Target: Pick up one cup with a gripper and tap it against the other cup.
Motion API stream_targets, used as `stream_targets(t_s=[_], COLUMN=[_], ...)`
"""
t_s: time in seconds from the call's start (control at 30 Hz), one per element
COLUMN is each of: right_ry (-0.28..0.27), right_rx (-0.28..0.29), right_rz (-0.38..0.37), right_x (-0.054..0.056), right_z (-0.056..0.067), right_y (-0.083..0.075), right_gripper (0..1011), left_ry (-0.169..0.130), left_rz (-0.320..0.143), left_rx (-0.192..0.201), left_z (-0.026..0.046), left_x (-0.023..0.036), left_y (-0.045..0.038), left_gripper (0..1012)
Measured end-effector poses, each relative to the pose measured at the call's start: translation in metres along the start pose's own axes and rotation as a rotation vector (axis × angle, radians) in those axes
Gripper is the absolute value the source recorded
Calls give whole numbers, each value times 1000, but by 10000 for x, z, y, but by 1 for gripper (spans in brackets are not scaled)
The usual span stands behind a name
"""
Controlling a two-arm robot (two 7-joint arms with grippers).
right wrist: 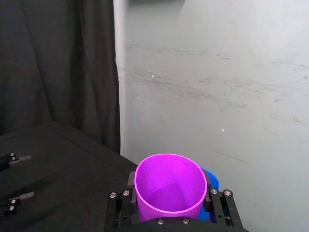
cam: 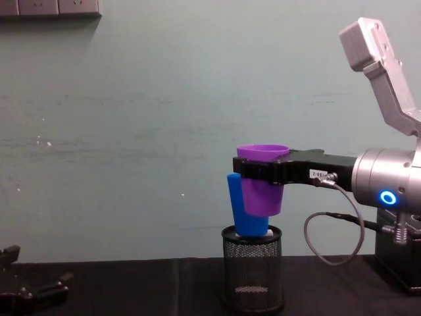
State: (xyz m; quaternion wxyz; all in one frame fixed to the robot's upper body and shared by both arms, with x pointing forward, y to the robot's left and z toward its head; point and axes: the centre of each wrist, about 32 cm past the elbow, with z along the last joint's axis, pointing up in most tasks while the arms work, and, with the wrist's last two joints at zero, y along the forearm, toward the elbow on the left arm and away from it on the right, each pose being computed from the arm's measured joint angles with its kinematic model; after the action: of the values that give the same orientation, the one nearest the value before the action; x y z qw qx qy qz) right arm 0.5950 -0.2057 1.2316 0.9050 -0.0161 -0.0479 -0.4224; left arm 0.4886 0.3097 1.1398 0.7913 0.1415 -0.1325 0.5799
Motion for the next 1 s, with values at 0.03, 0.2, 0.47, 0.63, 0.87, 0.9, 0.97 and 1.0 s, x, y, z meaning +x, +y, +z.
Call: stream_targets(t_s=[0.03, 0.2, 0.47, 0.63, 0.87, 0.9, 0.97, 1.0], right_ry=[0, -1, 4, 5, 3, 3, 3, 3], right_rx=[0, 0, 3, 4, 4, 4, 3, 3], right_rz=[0, 2, 7, 7, 7, 7, 7, 7], right_x=[4, 18, 32, 33, 33, 33, 33, 33], right_z=[1, 10, 18, 18, 18, 18, 18, 18], right_y=[4, 16, 31, 31, 31, 30, 30, 29], right_gripper=[741, 741, 741, 741, 741, 741, 741, 741], left_ry=[0, 0, 0, 0, 0, 0, 0, 0], left_rz=[0, 0, 0, 0, 0, 0, 0, 0], left_rx=[0, 0, 0, 0, 0, 0, 0, 0], left_z=[0, 0, 0, 0, 0, 0, 0, 0], left_x=[0, 0, 0, 0, 0, 0, 0, 0], left_y=[0, 0, 0, 0, 0, 0, 0, 0], left_gripper=[1000, 1000, 1000, 1000, 1000, 1000, 1000, 1000])
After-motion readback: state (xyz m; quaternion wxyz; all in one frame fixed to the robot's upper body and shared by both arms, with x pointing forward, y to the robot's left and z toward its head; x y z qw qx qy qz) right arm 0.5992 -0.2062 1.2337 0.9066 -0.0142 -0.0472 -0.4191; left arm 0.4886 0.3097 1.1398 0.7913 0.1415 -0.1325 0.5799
